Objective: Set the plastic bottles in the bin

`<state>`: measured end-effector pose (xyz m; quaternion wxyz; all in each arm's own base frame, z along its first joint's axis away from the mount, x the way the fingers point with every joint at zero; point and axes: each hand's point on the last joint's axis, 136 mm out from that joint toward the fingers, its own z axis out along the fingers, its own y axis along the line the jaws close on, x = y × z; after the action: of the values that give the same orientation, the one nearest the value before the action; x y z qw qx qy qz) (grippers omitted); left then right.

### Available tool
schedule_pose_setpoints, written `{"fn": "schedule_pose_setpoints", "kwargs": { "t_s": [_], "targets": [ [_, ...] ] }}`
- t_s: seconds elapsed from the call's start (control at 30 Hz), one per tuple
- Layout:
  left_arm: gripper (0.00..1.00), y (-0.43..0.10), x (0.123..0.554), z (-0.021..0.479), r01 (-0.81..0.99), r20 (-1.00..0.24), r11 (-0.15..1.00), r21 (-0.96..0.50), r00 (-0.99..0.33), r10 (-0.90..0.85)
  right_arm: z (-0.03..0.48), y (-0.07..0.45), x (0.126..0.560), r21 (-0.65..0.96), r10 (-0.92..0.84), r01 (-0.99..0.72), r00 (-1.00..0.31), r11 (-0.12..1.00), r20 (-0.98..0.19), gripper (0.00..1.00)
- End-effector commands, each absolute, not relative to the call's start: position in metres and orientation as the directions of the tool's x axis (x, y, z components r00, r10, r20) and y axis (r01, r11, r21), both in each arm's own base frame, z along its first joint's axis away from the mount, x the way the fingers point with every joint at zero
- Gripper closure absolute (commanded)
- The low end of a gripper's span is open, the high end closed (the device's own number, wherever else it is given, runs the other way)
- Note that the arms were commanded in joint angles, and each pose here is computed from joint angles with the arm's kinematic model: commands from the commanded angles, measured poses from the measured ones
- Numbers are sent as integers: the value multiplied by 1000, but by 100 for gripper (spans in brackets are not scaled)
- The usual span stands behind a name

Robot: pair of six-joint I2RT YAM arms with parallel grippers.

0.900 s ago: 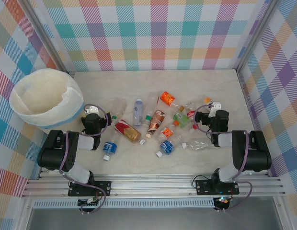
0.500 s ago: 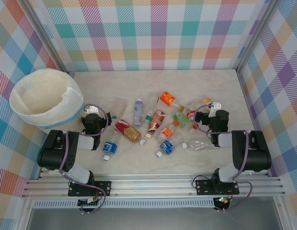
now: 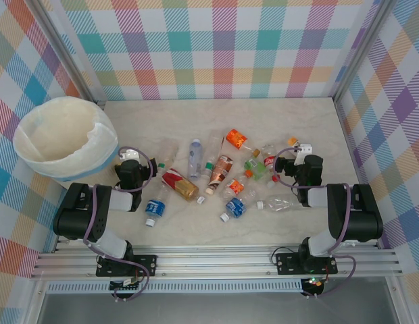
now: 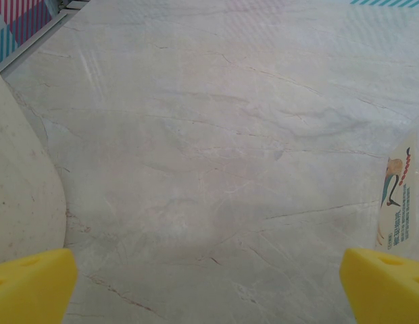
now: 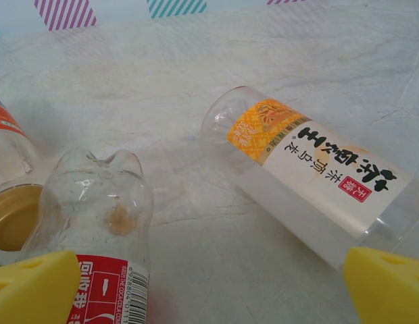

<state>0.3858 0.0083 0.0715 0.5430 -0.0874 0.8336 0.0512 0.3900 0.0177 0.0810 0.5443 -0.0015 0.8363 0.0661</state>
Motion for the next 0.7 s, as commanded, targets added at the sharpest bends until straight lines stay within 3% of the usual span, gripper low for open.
{"fn": "schedule_pose_setpoints", "kwargs": {
  "t_s": [0.0, 0.43, 0.67],
  "targets": [
    [0, 4, 392, 87, -176, -931, 984, -16, -357, -79, 92, 20, 397, 89, 48, -94, -370, 992, -928, 0],
    [0, 4, 364, 143, -256, -904, 961, -108, -377, -202, 146, 36, 383, 128, 52, -175, -384, 976, -922, 0],
    [0, -19, 345, 158, -289, -802, 911, -293, -445, -399, 169, 12, 393, 181, 161, -5, -427, 984, -890, 0]
  ]
}}
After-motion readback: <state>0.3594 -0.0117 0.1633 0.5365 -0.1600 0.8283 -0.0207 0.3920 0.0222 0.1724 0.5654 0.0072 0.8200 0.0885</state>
